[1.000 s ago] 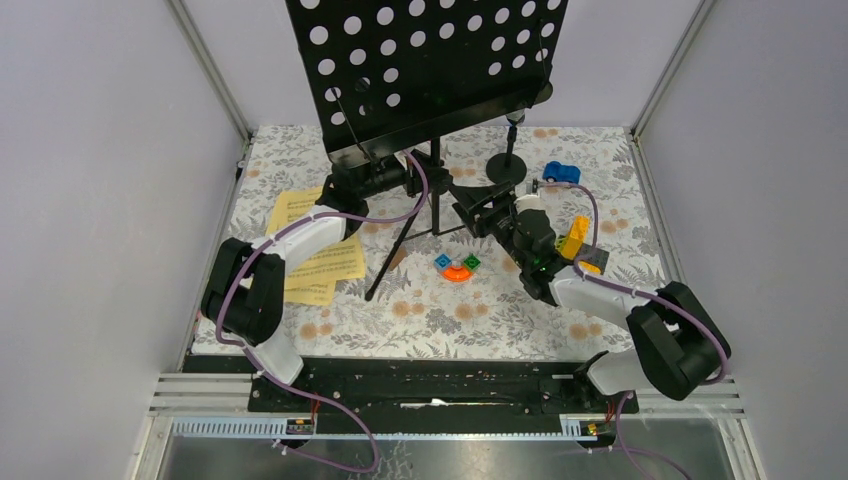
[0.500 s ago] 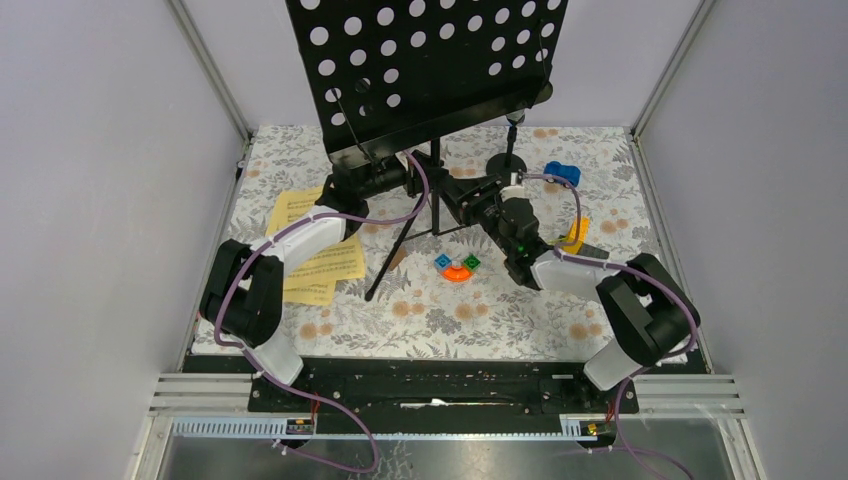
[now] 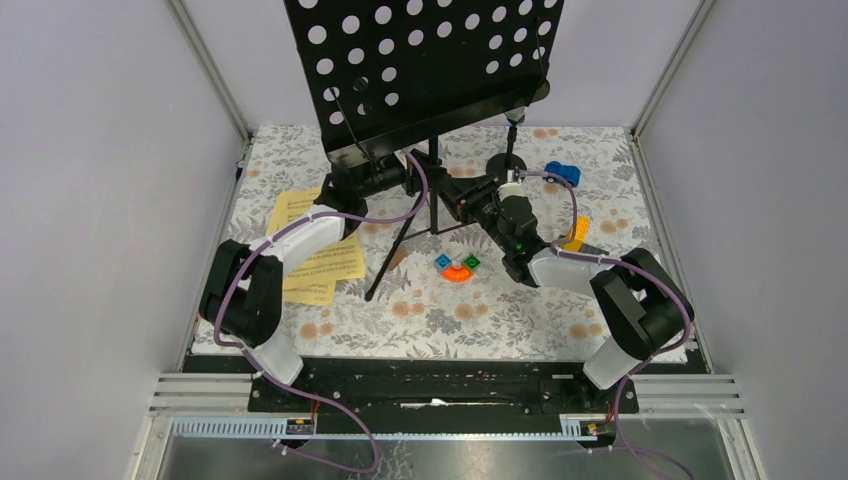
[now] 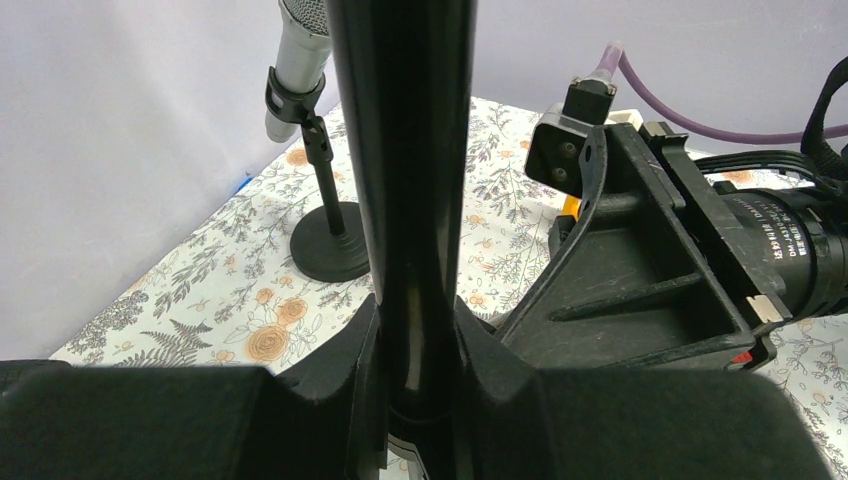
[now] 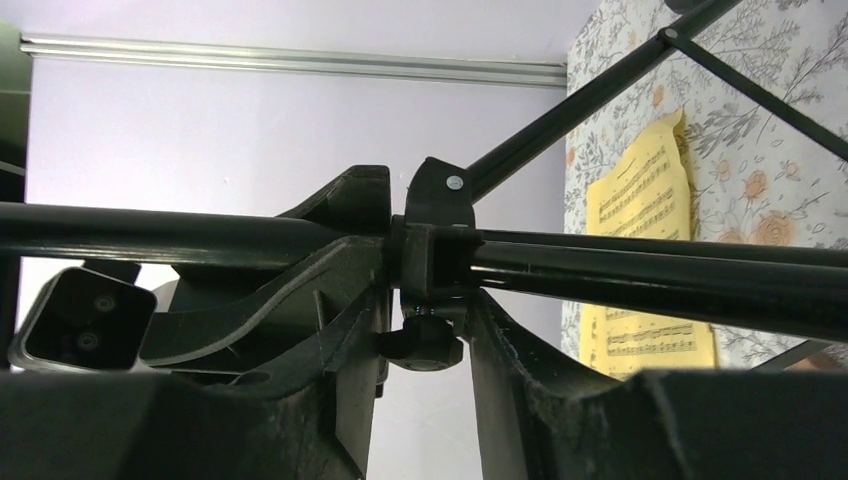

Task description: Pack up the instrument practice props

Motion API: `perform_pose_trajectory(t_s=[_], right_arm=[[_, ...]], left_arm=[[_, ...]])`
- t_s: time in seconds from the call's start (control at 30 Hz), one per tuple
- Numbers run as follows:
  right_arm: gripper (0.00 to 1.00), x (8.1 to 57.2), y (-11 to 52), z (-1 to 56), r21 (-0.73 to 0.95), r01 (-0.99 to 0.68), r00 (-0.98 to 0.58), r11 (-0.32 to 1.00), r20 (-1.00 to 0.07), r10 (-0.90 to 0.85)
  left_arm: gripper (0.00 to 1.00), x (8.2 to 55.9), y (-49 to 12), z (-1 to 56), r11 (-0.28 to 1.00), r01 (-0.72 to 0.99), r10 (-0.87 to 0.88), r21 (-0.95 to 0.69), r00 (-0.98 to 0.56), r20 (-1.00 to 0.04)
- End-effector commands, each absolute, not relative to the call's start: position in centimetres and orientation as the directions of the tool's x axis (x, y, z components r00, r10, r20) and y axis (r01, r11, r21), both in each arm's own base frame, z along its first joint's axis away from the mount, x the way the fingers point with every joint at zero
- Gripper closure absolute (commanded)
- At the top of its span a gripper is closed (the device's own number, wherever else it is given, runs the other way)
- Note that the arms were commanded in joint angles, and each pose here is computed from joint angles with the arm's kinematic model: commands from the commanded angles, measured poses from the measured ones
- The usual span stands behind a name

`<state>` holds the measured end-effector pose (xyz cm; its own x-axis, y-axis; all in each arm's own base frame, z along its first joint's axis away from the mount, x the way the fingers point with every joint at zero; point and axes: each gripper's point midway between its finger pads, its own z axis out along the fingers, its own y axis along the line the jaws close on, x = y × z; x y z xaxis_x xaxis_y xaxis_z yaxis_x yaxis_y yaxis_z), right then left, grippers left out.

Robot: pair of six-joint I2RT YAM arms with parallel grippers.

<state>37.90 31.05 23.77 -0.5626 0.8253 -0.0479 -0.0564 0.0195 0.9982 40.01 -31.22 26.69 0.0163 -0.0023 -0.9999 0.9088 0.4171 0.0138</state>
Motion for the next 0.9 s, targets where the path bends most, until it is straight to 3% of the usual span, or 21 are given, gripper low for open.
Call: perform_pose_trajectory(t_s=[0.0, 0.17, 0.37, 0.87], right_arm=[[0.73, 36.9, 31.8, 26.0, 0.976, -0.191, -0.585, 0.102, -0.197, 0.787], [0.86, 36.7, 33.2, 26.7, 0.879, -0.363, -0.578, 0.308, -0.472, 0.666], [0.99, 36.8, 32.6, 26.1, 0.687, -0.492, -0.492, 0.534, -0.726, 0.481], [1.00, 38.4, 29.7, 24.9, 0.334, -0.535, -0.286, 0.776, -0.936, 0.206]], left_arm=[[1.00, 39.0, -30.9, 22.6, 0.406, 0.911, 0.084, -0.072, -0.116, -0.990], [1.00, 39.1, -30.9, 22.5, 0.409, 0.909, 0.087, -0.076, -0.122, -0.989], [1.00, 39.4, -30.8, 22.3, 0.420, 0.904, 0.097, -0.078, -0.130, -0.987], [1.00, 39.7, -30.6, 22.3, 0.431, 0.899, 0.101, -0.081, -0.137, -0.985]])
